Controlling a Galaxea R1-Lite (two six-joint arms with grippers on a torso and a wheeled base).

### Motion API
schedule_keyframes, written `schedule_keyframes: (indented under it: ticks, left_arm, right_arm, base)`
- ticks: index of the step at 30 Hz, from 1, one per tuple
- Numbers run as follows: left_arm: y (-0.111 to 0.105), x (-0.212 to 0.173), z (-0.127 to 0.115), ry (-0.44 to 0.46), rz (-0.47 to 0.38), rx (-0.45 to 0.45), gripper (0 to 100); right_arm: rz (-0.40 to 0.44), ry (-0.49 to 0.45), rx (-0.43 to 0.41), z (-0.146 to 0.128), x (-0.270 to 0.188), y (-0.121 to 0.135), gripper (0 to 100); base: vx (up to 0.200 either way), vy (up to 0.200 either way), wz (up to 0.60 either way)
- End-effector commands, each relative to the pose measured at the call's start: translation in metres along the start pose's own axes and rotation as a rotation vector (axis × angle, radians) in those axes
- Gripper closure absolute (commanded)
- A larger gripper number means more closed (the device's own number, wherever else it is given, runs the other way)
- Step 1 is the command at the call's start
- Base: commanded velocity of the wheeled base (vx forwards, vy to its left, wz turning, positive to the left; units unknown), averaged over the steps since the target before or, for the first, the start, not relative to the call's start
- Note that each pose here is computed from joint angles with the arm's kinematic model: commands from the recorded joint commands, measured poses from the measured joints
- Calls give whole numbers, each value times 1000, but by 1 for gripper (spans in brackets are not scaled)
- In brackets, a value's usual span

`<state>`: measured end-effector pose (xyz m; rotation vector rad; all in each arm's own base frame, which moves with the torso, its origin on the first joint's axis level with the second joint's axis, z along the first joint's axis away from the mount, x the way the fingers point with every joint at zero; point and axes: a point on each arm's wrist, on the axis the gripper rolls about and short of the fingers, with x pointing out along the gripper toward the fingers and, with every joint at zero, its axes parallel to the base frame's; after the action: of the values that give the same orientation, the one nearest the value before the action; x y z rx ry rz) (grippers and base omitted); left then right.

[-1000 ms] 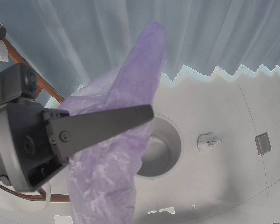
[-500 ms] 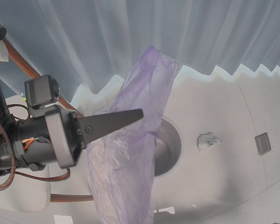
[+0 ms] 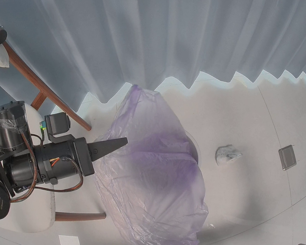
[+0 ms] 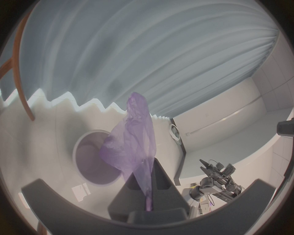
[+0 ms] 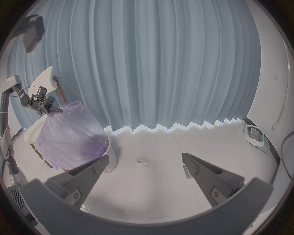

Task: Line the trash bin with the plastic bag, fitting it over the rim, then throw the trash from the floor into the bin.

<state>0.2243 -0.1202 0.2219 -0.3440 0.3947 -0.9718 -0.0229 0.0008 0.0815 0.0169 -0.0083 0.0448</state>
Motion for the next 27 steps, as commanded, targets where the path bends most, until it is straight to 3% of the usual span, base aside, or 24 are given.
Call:
schedule_keyframes:
  ticks: [1,6,15,21,27]
  left_arm:
    - [7,-5,4,-26,50,-5,100]
    - [10,-9,16,-105,160,11,100]
    - [15,6,36,-163,207,31,100]
    - [14,47,47,-161,182,45,100]
    - [6,99,26,-110,229,39,100]
  right_arm:
    - [0,1,0,-5,0,0,0]
    - [1,1,1,-5,0,0,0]
    - [0,1,3,-5,0,0,0]
    - [0,3,0,-5,0,0,0]
    - [0,3,0,-5,0,0,0]
  base:
    - [0,0,0]
    - [0,0,0]
    - [0,0,0]
    - [0,0,0]
    - [0,0,0]
